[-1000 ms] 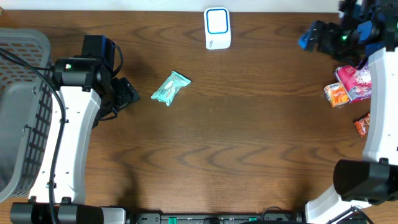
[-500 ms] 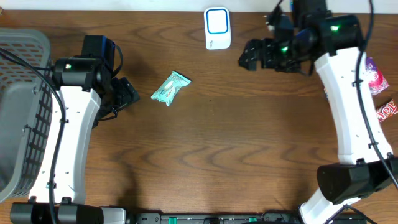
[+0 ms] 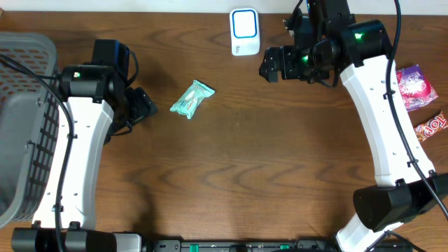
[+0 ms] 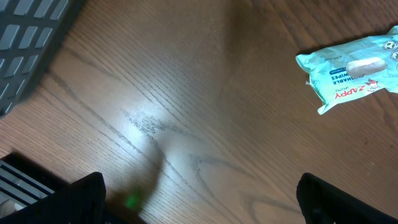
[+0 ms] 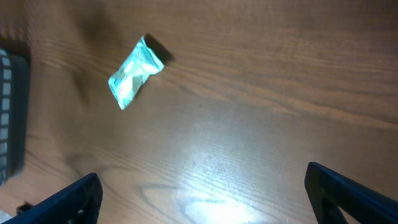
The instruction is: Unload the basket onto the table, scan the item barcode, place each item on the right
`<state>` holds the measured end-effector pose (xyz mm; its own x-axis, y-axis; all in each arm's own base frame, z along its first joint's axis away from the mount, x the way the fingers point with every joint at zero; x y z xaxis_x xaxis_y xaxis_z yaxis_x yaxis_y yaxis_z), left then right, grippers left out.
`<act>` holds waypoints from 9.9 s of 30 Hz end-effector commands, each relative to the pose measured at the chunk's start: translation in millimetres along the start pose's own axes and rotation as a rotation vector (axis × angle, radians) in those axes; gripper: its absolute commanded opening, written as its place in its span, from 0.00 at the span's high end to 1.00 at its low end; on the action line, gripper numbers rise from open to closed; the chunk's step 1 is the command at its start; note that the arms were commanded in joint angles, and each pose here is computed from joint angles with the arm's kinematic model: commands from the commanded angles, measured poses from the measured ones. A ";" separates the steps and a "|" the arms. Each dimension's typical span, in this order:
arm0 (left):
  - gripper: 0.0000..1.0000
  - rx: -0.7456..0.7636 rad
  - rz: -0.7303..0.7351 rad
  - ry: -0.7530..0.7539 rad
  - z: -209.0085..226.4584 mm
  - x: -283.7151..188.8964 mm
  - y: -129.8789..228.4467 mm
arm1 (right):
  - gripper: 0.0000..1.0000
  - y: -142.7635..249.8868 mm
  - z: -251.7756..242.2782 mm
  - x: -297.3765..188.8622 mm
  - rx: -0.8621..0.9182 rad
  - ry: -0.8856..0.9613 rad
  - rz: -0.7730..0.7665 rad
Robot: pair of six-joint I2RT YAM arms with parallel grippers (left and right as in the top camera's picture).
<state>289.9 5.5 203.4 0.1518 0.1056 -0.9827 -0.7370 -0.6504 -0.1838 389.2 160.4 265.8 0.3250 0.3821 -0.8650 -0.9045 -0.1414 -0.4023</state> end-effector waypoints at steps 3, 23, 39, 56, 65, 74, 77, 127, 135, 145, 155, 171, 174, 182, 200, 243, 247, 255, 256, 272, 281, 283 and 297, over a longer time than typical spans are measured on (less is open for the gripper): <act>0.02 0.002 0.001 -0.009 2.0 0.8 0.2 | 0.01 -6.8 -0.8 8.9 0.074 0.002 -0.028; 0.02 0.001 0.001 -0.009 2.0 0.8 0.2 | 0.01 55.4 -43.0 173.9 0.199 0.041 -0.080; 0.02 0.001 0.001 -0.009 2.0 0.8 0.2 | 0.01 73.2 -37.5 182.9 0.201 0.042 -0.039; 0.02 0.001 0.001 -0.009 2.0 0.8 0.2 | 0.01 119.8 -39.9 209.7 0.164 0.093 0.008; 0.02 0.001 0.001 -0.009 2.0 0.8 0.2 | 0.01 121.7 -41.7 210.7 0.167 0.095 0.008; 0.02 0.001 0.001 -0.009 2.0 0.8 0.2 | 0.01 120.6 -41.7 210.7 0.166 0.094 0.003; 0.02 0.001 0.001 -0.009 2.0 0.8 0.2 | 0.01 120.8 -41.6 210.8 0.166 0.094 0.004; 0.02 0.001 0.001 -0.009 2.0 0.8 0.2 | 0.01 116.7 -40.7 210.8 0.163 0.088 -0.013; 0.02 0.001 0.001 -0.009 2.0 0.8 0.2 | 0.01 116.8 -40.5 210.9 0.163 0.088 -0.012; 0.02 0.001 0.001 -0.009 2.0 0.8 0.2 | 0.01 117.0 -40.0 211.0 0.162 0.087 -0.011; 0.02 0.001 0.001 -0.009 2.0 0.8 0.2 | 0.01 118.5 -40.6 210.9 0.163 0.090 -0.006; 0.02 0.001 0.001 -0.009 2.0 0.8 0.2 | 0.01 119.3 -40.4 210.9 0.164 0.088 -0.002; 0.02 0.001 0.001 -0.009 2.0 0.8 0.2 | 0.01 120.8 -39.6 211.0 0.164 0.084 0.005; 0.02 0.002 0.001 -0.009 2.0 0.8 0.2 | 0.01 120.8 -39.6 211.0 0.164 0.085 0.005; 0.02 0.001 0.001 -0.009 2.0 0.8 0.2 | 0.01 120.8 -39.6 211.0 0.164 0.085 0.005; 0.02 0.001 0.001 -0.009 2.0 0.8 0.2 | 0.01 120.8 -39.6 211.0 0.164 0.085 0.005; 0.02 0.001 0.001 -0.009 2.0 0.8 0.2 | 0.01 120.8 -39.6 211.0 0.164 0.085 0.005; 0.02 0.001 0.001 -0.009 2.0 0.8 0.2 | 0.01 120.8 -39.6 211.0 0.164 0.085 0.005; 0.02 0.001 0.001 -0.009 2.0 0.8 0.2 | 0.01 120.8 -39.6 211.0 0.164 0.085 0.005; 0.02 0.001 0.001 -0.009 2.0 0.8 0.2 | 0.01 120.8 -39.6 211.0 0.164 0.085 0.005; 0.02 0.001 0.001 -0.009 2.0 0.8 0.2 | 0.01 120.8 -39.6 211.0 0.164 0.085 0.005; 0.02 0.001 0.001 -0.009 2.0 0.8 0.2 | 0.01 120.8 -39.6 211.0 0.164 0.085 0.005; 0.02 0.000 -0.004 -0.004 0.8 0.8 -1.0 | 0.01 100.3 -3.3 209.7 0.403 -0.135 -0.033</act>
<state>290.7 5.5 203.4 0.1552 0.1055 -0.9822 -0.7364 -0.6505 -0.1862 372.6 198.5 32.3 0.3823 0.3598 -0.8511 -0.9214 0.0794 -0.3803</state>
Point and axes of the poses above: each gripper's point midway between its finger pads, its own x axis out along the fingers, its own z axis along the line the jaws close on, y = z × x, the point moved 1 cm from there along -x, back along the fingers, and after that the axes turned 5 degrees about -x, right-handed, at the moved point
